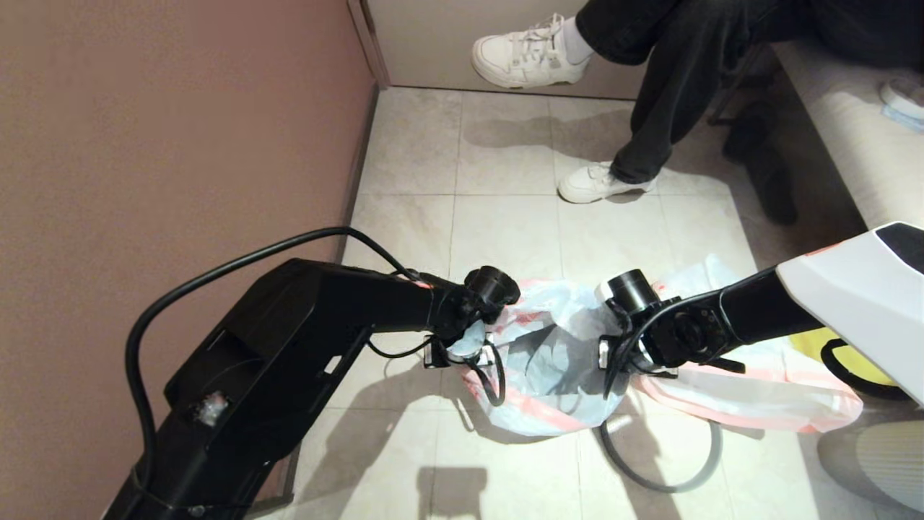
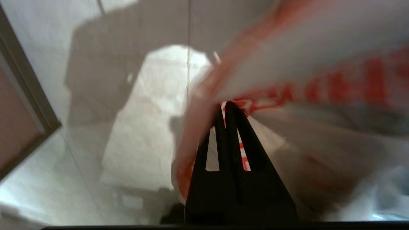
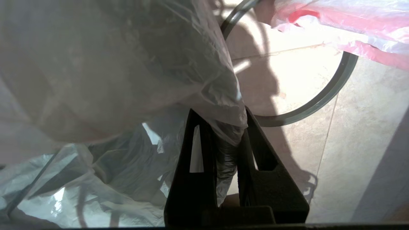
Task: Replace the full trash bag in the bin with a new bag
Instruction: Put the new garbage bag on the trash can
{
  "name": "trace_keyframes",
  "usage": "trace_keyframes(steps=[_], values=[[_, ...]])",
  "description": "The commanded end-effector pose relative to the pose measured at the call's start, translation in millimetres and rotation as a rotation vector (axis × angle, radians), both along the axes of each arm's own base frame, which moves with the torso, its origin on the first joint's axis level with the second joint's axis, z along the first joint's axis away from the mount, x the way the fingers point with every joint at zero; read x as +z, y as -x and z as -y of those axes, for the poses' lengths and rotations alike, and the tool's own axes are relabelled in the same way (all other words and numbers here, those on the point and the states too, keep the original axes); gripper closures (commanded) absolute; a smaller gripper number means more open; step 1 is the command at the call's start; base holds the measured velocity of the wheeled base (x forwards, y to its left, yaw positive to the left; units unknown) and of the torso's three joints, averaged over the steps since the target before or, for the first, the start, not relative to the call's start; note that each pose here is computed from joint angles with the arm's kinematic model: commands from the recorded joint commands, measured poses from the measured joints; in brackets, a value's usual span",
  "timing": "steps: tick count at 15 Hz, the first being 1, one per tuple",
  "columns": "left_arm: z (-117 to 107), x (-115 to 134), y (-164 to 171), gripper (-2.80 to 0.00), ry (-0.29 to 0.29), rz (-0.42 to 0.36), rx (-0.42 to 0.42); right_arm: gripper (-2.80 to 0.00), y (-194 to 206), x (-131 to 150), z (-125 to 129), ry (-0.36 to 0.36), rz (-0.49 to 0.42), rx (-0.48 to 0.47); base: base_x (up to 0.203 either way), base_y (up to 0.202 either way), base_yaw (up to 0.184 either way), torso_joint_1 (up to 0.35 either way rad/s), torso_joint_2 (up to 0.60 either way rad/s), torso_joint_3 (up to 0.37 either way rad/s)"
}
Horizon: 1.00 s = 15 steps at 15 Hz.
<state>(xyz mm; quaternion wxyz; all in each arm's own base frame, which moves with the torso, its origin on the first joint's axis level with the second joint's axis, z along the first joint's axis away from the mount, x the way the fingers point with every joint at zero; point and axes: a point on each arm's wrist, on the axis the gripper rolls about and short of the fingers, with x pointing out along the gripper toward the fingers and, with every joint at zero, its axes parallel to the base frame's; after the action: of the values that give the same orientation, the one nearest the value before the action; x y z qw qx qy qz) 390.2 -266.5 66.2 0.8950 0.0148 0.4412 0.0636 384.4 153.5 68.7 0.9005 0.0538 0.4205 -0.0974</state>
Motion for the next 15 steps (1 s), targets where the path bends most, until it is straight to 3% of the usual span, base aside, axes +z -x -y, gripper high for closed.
trace_keyframes(steps=[1,4,7,8,11,13,15], values=[[-6.7,-12.9,-1.0,0.0,-0.014,-0.044,0.032,0.0,-1.7,-4.4,1.2,0.005,-0.007,-0.009,0.0,0.0,0.0,0.0,0.0,0.0],[-12.9,-16.7,-4.3,0.0,0.022,-0.06,0.072,0.0,-4.9,-5.3,3.6,0.005,-0.007,-0.017,0.0,0.0,0.0,0.0,0.0,0.0],[-16.2,-32.5,-9.5,0.0,0.013,-0.081,0.095,0.0,-7.4,-2.5,6.4,0.001,0.001,-0.025,0.0,0.0,0.0,0.0,0.0,0.0],[-16.5,-23.2,-9.4,0.0,0.043,-0.067,0.104,0.0,-6.9,-1.4,6.1,-0.001,0.002,-0.025,0.0,0.0,0.0,0.0,0.0,0.0],[-18.1,34.9,1.7,0.0,0.213,-0.044,0.062,0.0,-6.2,1.2,5.8,-0.003,0.008,-0.024,0.0,0.0,0.0,0.0,0.0,0.0],[-24.1,64.2,15.6,0.0,0.273,-0.096,0.026,0.0,-5.2,4.8,5.2,-0.007,0.015,-0.021,0.0,0.0,0.0,0.0,0.0,0.0],[-28.9,74.3,26.6,0.0,0.306,-0.185,0.004,0.0,-5.2,4.8,5.2,-0.007,0.015,-0.021,0.0,0.0,0.0,0.0,0.0,0.0]])
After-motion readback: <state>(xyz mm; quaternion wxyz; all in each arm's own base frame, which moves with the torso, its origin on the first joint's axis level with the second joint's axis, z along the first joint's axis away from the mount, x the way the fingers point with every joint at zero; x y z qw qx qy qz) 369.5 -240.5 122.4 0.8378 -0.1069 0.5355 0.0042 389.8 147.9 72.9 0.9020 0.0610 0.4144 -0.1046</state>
